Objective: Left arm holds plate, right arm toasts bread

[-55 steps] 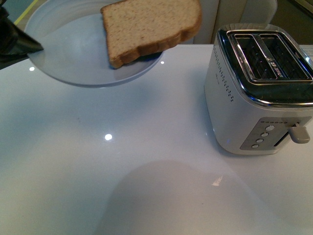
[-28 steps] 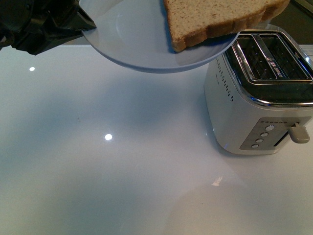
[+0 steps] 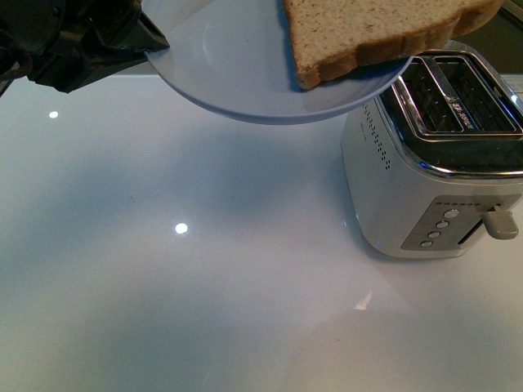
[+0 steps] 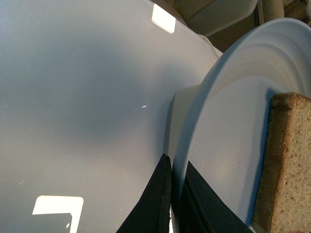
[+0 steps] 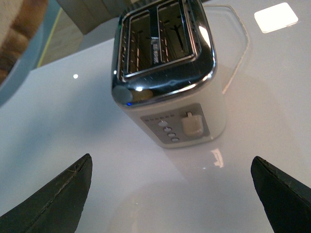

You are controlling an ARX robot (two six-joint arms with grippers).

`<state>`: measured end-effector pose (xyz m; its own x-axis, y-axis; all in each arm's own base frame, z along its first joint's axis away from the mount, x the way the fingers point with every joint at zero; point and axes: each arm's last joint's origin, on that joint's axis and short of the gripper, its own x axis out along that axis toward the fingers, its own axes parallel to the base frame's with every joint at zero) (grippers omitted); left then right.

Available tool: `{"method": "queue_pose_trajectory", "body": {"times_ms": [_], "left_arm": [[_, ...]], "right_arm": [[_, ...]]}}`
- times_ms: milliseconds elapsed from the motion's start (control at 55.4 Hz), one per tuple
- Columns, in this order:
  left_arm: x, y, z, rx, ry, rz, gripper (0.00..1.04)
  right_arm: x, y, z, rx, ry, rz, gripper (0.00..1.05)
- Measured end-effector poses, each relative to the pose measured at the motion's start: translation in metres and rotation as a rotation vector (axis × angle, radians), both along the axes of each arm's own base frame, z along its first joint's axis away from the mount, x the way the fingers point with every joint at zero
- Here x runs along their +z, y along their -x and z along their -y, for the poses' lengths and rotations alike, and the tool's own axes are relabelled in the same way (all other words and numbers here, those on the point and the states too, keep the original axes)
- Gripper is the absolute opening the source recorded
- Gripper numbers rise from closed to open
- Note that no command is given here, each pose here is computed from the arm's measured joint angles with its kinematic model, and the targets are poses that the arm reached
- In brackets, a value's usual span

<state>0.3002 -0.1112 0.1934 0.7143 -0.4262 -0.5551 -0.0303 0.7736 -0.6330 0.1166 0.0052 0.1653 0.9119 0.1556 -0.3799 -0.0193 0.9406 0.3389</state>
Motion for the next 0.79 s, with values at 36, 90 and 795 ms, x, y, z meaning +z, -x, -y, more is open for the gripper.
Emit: {"method": "queue_pose_trajectory", "body": {"times_ms": [36, 90, 795], "left_arm": [[0.000, 0.000, 0.000, 0.002, 0.000, 0.000, 0.03], [0.000, 0.000, 0.000, 0.002, 0.000, -0.001, 0.03], [0.000, 0.000, 0.000, -0.006, 0.006, -0.012, 0.03]], "right_arm": [[0.004, -0.005, -0.001, 0.001, -0.017, 0.011, 0.96], [0.013, -0.017, -0.003, 0.016, -0.048, 0.031, 0.96], [0.036, -0.162, -0.061, 0.241, -0.439, 0.004, 0.96]]}}
